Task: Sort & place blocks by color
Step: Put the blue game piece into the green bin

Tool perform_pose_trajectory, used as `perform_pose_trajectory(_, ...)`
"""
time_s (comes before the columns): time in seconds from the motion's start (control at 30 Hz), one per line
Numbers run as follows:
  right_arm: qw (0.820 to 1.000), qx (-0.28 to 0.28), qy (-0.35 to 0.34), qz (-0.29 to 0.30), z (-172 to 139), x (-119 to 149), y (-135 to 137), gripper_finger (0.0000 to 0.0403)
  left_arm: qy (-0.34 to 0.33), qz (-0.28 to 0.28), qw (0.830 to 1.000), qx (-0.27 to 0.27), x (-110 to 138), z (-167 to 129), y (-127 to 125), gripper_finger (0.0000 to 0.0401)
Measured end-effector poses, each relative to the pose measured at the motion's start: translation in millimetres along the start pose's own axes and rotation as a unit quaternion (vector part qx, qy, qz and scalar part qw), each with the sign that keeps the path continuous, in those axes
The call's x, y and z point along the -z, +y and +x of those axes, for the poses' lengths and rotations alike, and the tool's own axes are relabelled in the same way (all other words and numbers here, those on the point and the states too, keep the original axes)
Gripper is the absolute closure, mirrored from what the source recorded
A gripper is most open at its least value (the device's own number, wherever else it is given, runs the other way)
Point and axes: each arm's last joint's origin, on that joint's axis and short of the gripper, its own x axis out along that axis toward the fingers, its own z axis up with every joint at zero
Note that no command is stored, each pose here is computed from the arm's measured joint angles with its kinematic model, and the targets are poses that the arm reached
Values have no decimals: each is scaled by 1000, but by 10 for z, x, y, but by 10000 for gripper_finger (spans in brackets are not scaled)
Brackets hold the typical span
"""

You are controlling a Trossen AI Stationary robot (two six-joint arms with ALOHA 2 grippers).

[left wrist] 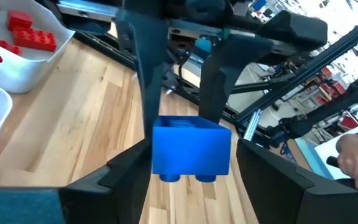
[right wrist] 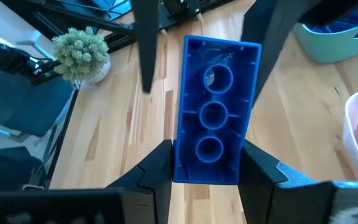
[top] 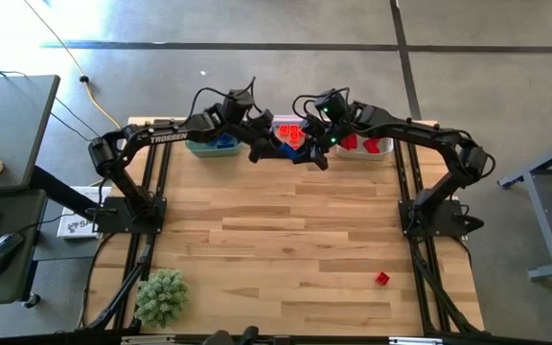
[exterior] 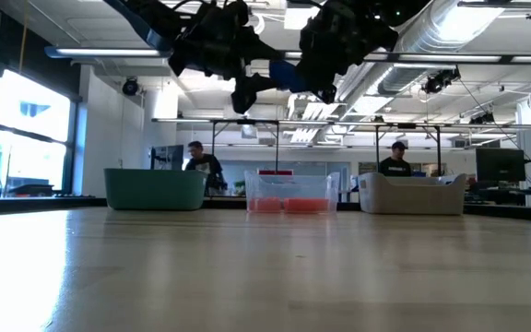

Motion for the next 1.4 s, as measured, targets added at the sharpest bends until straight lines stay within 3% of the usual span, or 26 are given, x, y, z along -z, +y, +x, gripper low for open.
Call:
perform_pose_trajectory(0.3, 1000, 0, -1, 3, 0, -2, 0, 286, -9, 2, 1000, -28, 0, 19, -1, 187)
perform_pose_trajectory(0.67, 1000, 7, 0, 4, -2, 1, -6, 286, -13, 32, 999, -36, -6, 19, 0, 288)
perform_pose_trajectory(0.83, 1000, 21, -1, 1, -10, -7, -8, 283, -20, 48, 998, -37, -22, 17, -2, 288)
perform_pose_trajectory(1.4, 997, 65, -3, 37, -25, -4, -58, 193, -23, 60, 996, -55, -35, -39, 58, 287)
